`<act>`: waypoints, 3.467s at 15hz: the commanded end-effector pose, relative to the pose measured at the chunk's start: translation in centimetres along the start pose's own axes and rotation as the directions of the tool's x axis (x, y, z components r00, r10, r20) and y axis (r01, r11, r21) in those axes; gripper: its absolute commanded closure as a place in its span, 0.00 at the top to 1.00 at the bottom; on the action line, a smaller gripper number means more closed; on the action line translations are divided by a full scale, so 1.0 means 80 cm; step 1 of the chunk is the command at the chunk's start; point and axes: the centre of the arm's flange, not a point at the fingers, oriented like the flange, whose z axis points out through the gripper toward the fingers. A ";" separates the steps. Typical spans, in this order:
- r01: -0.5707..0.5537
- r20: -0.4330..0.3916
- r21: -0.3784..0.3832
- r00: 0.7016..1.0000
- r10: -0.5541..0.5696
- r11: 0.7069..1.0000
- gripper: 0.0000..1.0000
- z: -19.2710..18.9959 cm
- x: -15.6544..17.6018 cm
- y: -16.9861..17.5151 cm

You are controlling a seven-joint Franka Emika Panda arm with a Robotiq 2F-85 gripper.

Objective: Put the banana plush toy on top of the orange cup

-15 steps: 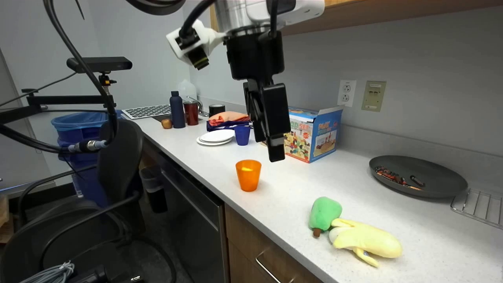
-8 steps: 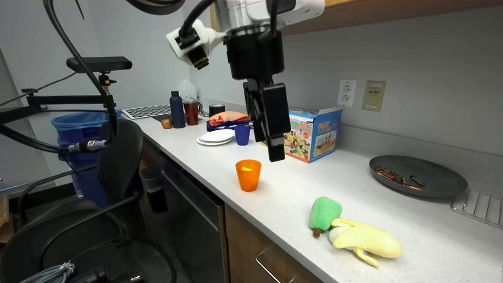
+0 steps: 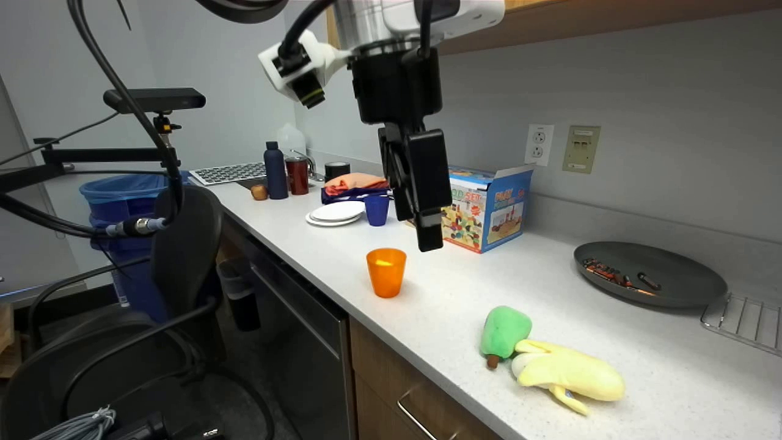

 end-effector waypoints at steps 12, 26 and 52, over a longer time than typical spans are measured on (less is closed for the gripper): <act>-0.004 -0.038 0.004 0.999 0.004 1.000 1.00 0.024 0.055 -0.018; -0.241 -0.028 -0.021 0.970 0.241 0.970 1.00 0.126 0.172 -0.003; -0.387 -0.077 -0.025 0.920 0.385 0.922 1.00 0.272 0.211 -0.013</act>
